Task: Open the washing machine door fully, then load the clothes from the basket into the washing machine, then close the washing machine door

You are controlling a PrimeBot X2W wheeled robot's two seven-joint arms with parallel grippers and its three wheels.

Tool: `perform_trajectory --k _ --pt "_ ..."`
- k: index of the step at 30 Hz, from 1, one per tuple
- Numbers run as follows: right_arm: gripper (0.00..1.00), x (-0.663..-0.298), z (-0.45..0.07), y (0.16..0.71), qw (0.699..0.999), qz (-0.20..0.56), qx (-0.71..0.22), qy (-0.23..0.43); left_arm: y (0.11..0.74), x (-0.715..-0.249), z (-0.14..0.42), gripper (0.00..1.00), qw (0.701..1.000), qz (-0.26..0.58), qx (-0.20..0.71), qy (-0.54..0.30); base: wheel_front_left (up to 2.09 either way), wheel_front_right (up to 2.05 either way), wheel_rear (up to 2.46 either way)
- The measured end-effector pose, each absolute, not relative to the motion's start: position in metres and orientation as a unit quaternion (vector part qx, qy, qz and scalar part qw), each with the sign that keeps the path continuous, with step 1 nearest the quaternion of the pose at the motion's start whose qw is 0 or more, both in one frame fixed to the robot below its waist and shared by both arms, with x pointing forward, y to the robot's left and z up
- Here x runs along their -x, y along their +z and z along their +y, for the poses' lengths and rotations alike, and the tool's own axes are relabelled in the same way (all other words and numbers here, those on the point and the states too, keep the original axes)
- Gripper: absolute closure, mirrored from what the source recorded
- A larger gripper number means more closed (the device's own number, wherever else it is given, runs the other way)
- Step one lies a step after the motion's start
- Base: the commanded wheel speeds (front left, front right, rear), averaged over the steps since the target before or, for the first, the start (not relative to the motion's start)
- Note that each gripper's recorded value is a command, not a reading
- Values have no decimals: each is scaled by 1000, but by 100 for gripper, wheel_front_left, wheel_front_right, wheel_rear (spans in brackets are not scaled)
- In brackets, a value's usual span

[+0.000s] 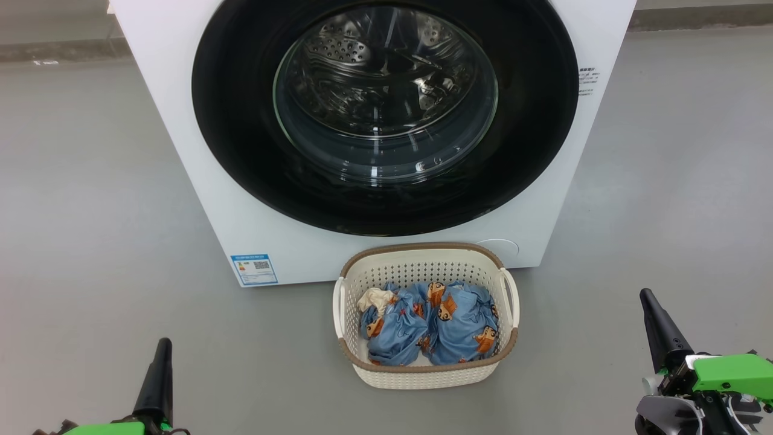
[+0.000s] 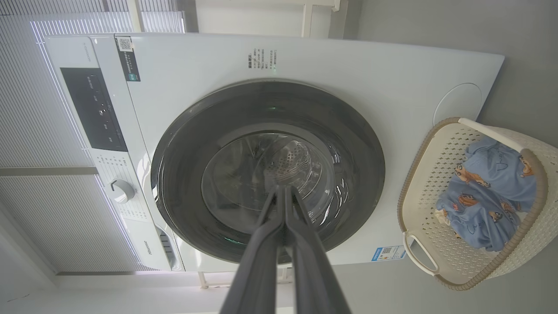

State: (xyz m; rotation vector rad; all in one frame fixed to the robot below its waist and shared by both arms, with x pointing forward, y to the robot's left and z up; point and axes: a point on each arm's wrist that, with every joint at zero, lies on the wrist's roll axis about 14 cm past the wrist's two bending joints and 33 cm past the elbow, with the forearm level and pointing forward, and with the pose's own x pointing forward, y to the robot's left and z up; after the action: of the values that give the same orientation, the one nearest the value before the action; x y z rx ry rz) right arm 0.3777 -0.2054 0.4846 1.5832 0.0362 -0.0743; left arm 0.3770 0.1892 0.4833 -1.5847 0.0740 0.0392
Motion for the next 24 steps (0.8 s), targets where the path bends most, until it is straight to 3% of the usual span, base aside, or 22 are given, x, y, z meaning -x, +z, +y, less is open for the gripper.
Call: perform_trajectory --k 24 --pt "100 -378 -206 485 702 16 -711 -33 483 -377 190 100 702 32 711 18 0 0 0"
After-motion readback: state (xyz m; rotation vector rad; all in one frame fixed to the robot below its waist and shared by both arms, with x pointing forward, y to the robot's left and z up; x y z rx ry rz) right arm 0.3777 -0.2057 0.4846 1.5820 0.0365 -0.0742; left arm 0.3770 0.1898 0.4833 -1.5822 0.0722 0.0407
